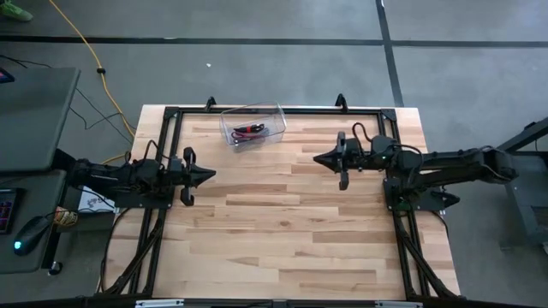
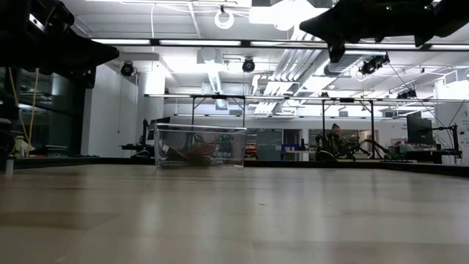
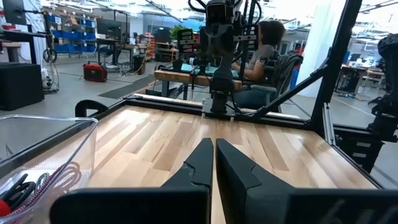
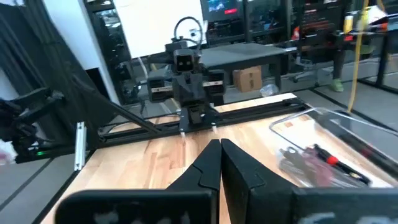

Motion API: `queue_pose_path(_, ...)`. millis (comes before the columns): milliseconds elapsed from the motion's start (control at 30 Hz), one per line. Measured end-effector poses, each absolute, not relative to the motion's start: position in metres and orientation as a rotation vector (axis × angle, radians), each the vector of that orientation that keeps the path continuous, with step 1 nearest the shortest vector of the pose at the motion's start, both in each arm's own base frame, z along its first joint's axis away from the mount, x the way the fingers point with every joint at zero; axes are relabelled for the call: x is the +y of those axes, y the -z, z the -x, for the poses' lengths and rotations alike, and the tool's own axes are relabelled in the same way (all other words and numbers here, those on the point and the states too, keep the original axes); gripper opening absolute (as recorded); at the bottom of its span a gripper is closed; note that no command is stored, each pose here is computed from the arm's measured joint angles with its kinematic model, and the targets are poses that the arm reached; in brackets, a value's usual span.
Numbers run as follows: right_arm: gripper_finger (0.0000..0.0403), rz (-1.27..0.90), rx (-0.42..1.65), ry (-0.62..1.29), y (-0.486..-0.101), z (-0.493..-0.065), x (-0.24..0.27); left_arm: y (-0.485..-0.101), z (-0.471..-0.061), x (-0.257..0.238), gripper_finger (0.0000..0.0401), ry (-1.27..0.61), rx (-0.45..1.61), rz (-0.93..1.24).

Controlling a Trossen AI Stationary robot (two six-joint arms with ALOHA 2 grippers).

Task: Pick and place USB-C Cables
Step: Return to Home Position

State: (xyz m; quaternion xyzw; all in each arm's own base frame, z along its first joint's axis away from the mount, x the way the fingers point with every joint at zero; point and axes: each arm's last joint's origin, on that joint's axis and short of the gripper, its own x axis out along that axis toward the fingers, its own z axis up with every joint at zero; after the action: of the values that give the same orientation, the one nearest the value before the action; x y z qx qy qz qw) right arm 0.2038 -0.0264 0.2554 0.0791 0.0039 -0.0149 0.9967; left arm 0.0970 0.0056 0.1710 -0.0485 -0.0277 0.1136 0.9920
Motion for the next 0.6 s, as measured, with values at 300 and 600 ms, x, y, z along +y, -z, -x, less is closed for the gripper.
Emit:
queue_pose_path(300,0.0,-0.194,-0.078,0.103,-0.238,-0.161,-0.036,-0.171,-0.097,0.006,0.0,-0.227,-0.057,0.106)
queue_pose_path(600,0.0,-0.197,-0.184,0.107,-0.213,-0.122,-0.035,-0.171,-0.097,0.006,0.0001,-0.226,-0.058,0.106)
